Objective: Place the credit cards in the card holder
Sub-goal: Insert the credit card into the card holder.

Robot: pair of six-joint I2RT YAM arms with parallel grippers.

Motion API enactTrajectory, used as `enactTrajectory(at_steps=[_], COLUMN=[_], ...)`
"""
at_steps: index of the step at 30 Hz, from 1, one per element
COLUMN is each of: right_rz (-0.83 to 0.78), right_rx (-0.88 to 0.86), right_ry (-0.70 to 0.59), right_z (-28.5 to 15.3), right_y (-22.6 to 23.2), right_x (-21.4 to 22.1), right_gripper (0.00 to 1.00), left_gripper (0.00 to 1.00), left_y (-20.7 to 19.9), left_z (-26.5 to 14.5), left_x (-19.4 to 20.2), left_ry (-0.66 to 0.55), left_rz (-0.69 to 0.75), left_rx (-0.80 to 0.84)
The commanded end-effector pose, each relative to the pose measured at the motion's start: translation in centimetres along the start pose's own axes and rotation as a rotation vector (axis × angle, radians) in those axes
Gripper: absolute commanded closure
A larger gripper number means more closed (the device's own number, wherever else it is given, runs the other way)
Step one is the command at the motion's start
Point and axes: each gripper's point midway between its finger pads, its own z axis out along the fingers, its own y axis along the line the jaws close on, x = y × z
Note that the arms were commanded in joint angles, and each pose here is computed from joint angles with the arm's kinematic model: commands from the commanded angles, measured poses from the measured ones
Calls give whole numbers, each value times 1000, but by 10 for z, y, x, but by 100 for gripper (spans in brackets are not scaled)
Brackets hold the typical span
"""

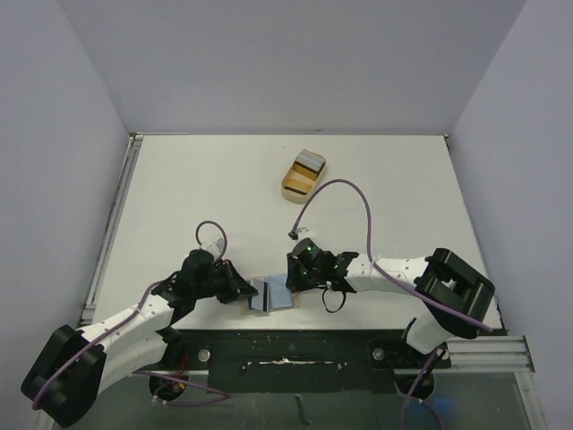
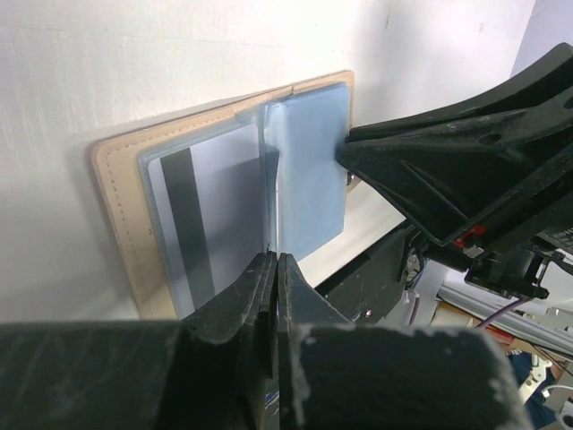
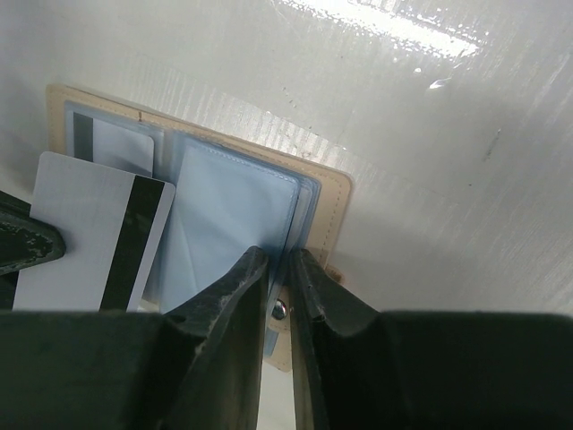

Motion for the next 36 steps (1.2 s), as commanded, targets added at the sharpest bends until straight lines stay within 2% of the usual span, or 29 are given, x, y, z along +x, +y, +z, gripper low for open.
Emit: enactTrajectory(at_steps=[1,10,22,36], right_rz=[2,2,15,15], right_rx=[6,22,21,32], right_ry=[-3,-3,-4,-6], right_z=[-2,-4,-5,-7], right_y=[0,-2,-2,-5], right_x=[6,7,10,11], right_gripper=[84,85,85,83], left_gripper=[100,100,100,100], left_y=[-14,-12,8,12], left_z=[3,6,11,19], left_x=[-9,-8,-15,-12], left_ry=[-27,-39,-90,-84], left_rz=[19,22,50,55], left_rx=[66,98,17,21])
